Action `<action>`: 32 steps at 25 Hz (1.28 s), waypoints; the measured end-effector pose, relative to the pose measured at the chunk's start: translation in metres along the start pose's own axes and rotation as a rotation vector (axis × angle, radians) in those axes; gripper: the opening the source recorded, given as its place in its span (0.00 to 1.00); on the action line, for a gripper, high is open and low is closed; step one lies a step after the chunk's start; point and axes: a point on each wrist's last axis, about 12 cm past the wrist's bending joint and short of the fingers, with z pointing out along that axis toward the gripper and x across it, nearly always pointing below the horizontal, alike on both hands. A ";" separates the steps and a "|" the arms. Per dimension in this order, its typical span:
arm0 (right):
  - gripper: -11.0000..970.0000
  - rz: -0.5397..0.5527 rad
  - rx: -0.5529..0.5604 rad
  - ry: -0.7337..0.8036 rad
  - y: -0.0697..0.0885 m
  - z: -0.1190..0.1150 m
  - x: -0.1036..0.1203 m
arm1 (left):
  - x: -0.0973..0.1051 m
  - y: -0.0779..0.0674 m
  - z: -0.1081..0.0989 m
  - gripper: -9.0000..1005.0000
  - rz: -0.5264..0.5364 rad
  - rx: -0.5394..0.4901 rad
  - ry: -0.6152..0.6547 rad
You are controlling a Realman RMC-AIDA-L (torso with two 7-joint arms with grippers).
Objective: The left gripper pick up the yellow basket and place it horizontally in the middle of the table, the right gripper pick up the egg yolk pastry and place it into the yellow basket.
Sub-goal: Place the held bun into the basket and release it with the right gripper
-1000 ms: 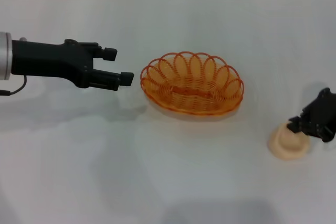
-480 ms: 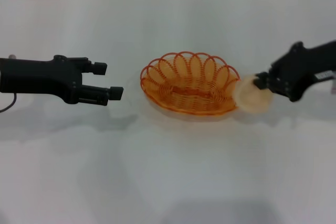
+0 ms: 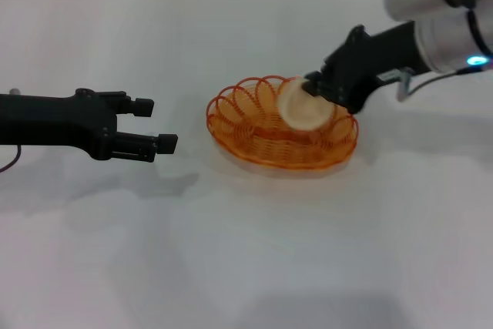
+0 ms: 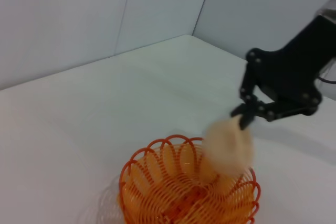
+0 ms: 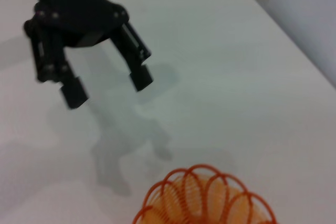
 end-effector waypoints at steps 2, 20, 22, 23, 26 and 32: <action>0.04 -0.004 0.005 0.001 -0.003 0.008 -0.004 | 0.001 0.000 0.000 0.89 0.003 0.000 0.000; 0.17 -0.009 0.044 -0.010 -0.007 0.022 -0.006 | -0.003 0.004 -0.001 0.89 0.033 -0.028 -0.005; 0.22 -0.016 0.054 -0.021 -0.005 0.018 -0.006 | -0.003 0.005 -0.002 0.89 0.030 -0.034 -0.008; 0.24 -0.021 0.064 -0.030 -0.004 0.014 -0.006 | -0.002 0.005 -0.002 0.89 0.029 -0.038 -0.010; 0.36 -0.017 0.102 -0.051 0.002 0.001 0.002 | -0.002 0.005 -0.002 0.89 0.028 -0.042 -0.012; 0.62 0.020 0.173 -0.063 0.021 -0.029 0.033 | 0.003 0.006 -0.008 0.89 0.023 -0.069 -0.050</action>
